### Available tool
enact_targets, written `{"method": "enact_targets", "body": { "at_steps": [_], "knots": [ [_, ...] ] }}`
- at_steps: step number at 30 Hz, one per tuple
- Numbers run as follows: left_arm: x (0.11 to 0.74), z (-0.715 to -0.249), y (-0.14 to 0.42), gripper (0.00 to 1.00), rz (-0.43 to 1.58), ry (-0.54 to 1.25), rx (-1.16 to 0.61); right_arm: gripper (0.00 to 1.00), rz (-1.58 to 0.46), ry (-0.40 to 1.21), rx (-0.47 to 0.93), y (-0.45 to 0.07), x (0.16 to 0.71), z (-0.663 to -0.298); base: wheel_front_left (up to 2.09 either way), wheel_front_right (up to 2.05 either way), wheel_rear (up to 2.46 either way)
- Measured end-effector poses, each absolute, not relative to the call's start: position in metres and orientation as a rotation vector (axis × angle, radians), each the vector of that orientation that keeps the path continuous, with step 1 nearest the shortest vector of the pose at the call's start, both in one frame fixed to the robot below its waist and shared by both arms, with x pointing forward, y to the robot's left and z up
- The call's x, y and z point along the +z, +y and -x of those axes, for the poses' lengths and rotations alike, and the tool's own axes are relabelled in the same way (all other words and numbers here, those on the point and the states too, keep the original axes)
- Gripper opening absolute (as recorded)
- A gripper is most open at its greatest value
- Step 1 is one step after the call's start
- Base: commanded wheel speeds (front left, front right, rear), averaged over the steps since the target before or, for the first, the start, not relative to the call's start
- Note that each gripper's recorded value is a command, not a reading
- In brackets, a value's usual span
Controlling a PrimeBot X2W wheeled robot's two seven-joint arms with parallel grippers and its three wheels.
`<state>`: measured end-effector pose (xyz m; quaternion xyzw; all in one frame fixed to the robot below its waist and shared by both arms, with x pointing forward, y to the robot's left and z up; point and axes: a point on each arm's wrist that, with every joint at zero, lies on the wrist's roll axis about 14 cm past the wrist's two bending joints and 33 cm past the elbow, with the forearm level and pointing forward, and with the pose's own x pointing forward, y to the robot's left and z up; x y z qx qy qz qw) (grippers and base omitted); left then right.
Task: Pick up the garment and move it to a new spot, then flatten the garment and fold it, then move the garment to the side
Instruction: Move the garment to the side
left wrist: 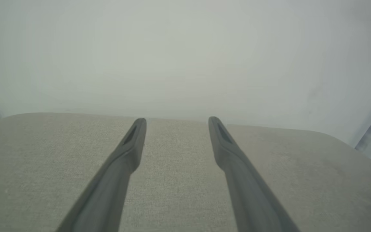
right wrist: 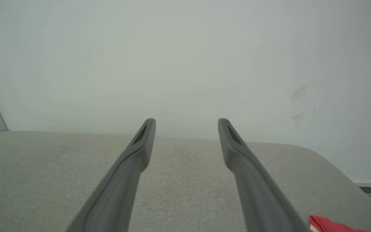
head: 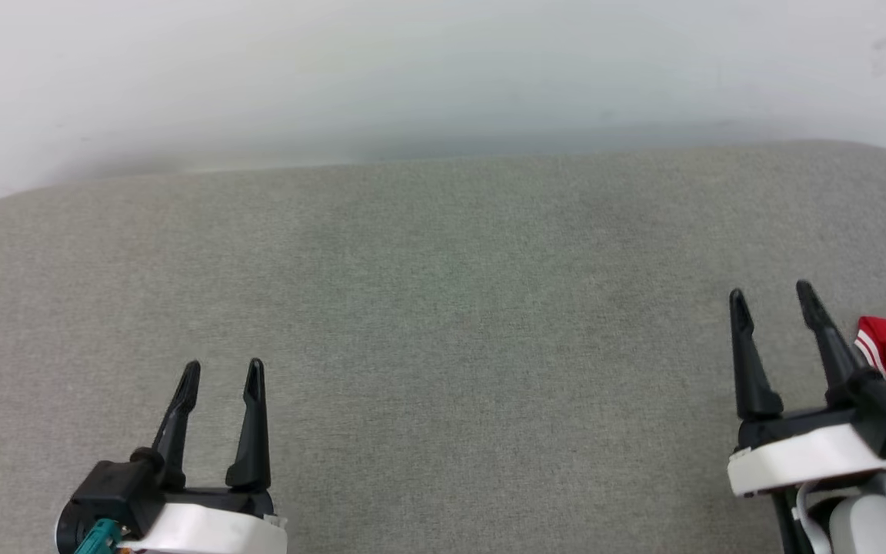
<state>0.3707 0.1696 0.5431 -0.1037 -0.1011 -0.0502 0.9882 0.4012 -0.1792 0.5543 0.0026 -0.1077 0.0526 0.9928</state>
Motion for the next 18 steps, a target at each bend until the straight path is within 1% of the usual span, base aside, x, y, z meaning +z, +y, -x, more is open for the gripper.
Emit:
{"method": "enact_targets", "body": {
  "at_steps": [10,18],
  "knots": [
    [0.529,-0.355,0.18,1.0,0.2,-0.162,-0.059,1.0,-0.057,-0.177,0.116,-0.165,0.537,-0.377,0.0,0.0,0.0],
    [0.533,-0.355,0.184,1.0,0.191,-0.176,-0.046,1.0,-0.079,-0.19,0.123,-0.162,0.541,-0.374,0.0,0.0,0.0]
  ]
}}
